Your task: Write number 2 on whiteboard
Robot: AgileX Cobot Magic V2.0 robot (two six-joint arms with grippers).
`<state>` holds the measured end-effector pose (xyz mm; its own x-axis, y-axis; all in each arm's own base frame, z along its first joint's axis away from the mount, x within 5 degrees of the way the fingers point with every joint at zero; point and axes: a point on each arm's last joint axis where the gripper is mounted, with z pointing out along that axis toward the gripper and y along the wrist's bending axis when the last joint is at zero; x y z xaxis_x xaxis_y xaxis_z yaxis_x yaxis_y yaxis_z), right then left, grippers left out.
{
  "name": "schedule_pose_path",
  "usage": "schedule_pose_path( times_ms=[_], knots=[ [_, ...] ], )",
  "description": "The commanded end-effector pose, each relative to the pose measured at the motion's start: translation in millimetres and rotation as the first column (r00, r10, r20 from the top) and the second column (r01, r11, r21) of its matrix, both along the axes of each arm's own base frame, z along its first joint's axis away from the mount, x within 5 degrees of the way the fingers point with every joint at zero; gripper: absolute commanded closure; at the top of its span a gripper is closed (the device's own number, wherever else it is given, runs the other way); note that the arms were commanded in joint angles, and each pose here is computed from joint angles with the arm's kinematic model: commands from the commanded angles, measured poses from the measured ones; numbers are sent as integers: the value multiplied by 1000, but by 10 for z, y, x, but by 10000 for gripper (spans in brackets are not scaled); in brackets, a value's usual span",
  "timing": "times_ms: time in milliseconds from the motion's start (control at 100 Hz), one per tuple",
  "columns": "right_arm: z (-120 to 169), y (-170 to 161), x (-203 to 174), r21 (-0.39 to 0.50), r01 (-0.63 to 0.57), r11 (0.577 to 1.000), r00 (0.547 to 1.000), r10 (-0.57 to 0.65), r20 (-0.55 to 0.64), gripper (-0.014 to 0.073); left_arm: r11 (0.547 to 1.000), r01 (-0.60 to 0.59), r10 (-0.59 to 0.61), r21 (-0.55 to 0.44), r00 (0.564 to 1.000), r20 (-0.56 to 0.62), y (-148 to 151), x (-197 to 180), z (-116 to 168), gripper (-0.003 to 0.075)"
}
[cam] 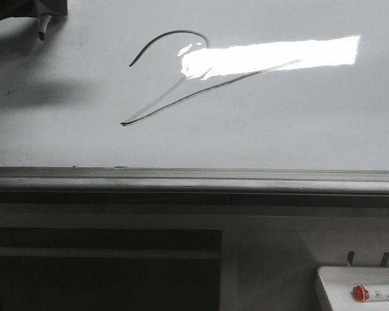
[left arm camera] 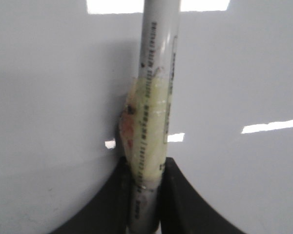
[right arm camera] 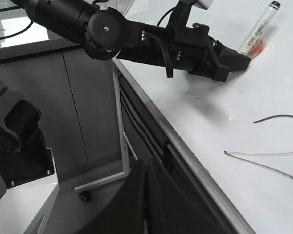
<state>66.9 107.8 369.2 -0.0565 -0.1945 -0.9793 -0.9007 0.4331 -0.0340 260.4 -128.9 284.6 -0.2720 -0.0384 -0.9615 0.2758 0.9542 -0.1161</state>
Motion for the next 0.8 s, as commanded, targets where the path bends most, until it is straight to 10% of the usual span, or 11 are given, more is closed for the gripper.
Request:
schedule_pose_path(
  times_ms=[0, 300, 570, 790],
  knots=[
    [124, -22, 20, 63, 36, 997, 999, -38, 26, 666, 999, -34, 34, -31, 999, -8, 5, 66, -3, 739],
    [117, -11, 31, 59, 36, 998, 999, -38, 22, 666, 999, -27, 26, -30, 1000, -18, -1, 62, -12, 440],
    [60, 65, 107, 26, 36, 999, 999, -36, -8, 666, 999, -27, 26, -30, 1000, -18, -1, 62, -12, 407],
    [54, 72, 114, 23, 36, 999, 999, -36, -11, 666, 999, -27, 26, -30, 1000, -18, -1, 62, -12, 162]
  ],
)
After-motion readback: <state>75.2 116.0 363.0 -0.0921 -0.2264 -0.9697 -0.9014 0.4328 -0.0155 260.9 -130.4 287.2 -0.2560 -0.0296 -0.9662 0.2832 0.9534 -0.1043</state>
